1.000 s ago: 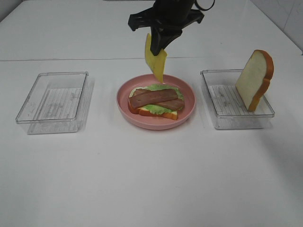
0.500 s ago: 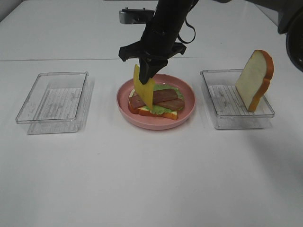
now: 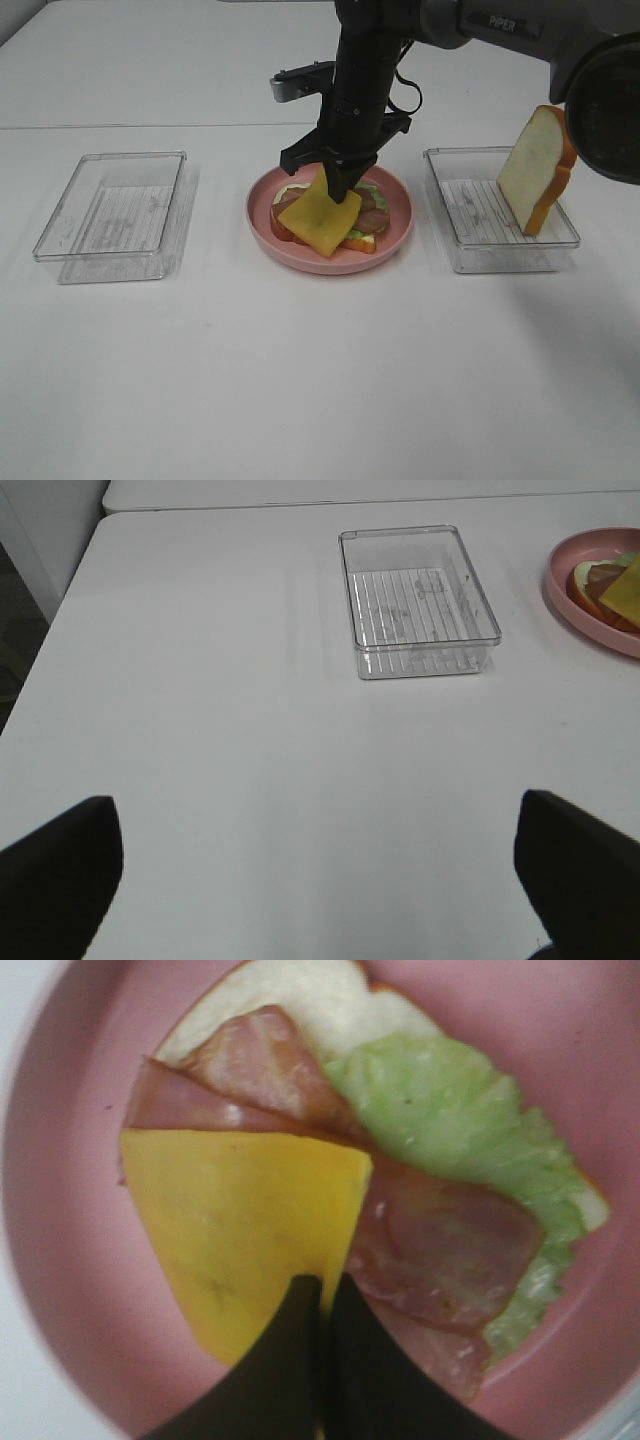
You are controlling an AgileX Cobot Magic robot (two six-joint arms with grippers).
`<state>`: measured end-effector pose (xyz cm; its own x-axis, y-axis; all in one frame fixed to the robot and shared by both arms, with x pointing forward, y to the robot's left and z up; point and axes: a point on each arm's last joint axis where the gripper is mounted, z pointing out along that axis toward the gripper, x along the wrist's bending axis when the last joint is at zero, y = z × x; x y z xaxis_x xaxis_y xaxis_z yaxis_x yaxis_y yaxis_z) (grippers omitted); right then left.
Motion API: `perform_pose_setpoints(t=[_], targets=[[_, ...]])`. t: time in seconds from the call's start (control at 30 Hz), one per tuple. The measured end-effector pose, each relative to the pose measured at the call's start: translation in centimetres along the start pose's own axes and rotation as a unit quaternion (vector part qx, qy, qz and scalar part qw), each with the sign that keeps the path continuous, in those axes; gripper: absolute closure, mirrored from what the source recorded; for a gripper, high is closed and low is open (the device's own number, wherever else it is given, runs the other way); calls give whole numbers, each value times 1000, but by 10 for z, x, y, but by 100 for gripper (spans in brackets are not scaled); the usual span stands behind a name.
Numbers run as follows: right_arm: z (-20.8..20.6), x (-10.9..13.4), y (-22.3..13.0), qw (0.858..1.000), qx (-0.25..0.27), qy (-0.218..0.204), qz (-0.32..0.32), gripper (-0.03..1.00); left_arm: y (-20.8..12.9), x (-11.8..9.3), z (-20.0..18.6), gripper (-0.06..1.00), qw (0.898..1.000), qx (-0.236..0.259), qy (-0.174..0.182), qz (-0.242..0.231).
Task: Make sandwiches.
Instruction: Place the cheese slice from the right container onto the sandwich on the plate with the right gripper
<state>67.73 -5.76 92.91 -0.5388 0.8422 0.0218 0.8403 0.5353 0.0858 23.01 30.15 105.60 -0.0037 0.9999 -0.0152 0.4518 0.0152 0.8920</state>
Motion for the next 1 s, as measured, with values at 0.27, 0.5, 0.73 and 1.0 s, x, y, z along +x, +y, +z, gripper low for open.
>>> perform_pose_setpoints(t=[0.27,0.5,0.73,1.0], targets=[[0,-4,6,999,-31,-21,3,94,0,0,0,-4,1000,0,0,0],[0,-6,6,999,-35,-32,-1,94,0,0,0,-4,1000,0,0,0],[0,-7,5,999,-28,-36,-2,55,0,0,0,-4,1000,0,0,0],[-1,-9,2,999,-9,-48,-4,1,0,0,0,-4,1000,0,0,0]])
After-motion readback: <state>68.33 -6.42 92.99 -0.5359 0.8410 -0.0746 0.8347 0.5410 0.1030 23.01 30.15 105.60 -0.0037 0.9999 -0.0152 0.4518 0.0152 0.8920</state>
